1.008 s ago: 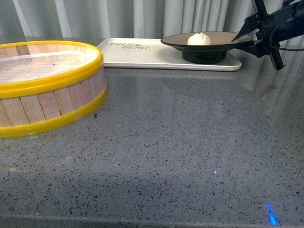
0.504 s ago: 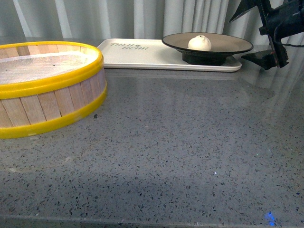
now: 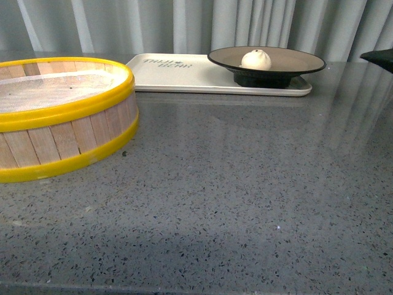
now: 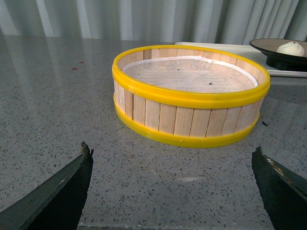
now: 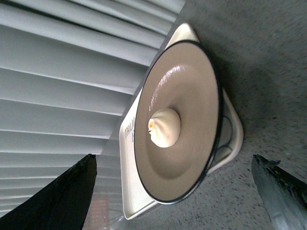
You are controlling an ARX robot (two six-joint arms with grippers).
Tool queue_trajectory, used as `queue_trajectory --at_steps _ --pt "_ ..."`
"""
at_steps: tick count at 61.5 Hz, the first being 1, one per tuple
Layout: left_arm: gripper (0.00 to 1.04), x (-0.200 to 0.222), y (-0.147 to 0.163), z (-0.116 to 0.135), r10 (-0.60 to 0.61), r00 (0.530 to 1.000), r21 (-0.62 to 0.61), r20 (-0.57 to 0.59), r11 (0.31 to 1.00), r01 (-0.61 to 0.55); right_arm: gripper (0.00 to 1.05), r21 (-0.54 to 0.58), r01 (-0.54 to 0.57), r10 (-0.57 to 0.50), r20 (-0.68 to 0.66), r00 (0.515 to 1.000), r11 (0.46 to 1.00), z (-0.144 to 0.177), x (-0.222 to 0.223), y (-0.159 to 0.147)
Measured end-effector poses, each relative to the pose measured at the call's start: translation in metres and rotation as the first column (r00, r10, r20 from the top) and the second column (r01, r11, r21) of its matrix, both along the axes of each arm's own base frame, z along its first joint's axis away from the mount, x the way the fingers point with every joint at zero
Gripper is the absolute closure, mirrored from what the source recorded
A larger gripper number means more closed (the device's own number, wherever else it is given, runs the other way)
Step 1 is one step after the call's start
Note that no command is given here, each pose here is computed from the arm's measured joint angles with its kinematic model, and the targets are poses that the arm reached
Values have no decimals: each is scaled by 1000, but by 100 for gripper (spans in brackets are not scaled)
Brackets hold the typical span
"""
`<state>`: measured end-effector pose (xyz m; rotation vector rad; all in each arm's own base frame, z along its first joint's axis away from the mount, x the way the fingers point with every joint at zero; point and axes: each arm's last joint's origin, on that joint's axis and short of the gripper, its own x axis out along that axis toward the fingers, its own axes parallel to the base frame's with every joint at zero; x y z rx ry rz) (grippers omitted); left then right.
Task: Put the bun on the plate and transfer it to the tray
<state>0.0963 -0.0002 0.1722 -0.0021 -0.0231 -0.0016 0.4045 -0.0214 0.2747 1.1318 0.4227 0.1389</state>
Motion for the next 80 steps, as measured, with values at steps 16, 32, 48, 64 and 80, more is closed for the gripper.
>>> queue_trajectory --at_steps 16,32,48,64,80 --pt "7 0 0 0 0 1000 0 0 1000 0 8 -14 198 -198 -7 980 980 -10 -93 -46" --pt "7 0 0 0 0 1000 0 0 1000 0 22 -575 410 -225 367 903 707 7 -215 -66" --pt "7 0 0 0 1 1000 0 0 1000 -1 68 -830 297 64 368 928 473 -43 -280 -22" --pt "7 0 0 0 0 1000 0 0 1000 0 103 -845 319 97 394 914 430 -70 -299 1" --pt "7 0 0 0 0 1000 0 0 1000 0 103 -845 334 69 396 916 417 -86 -307 13"
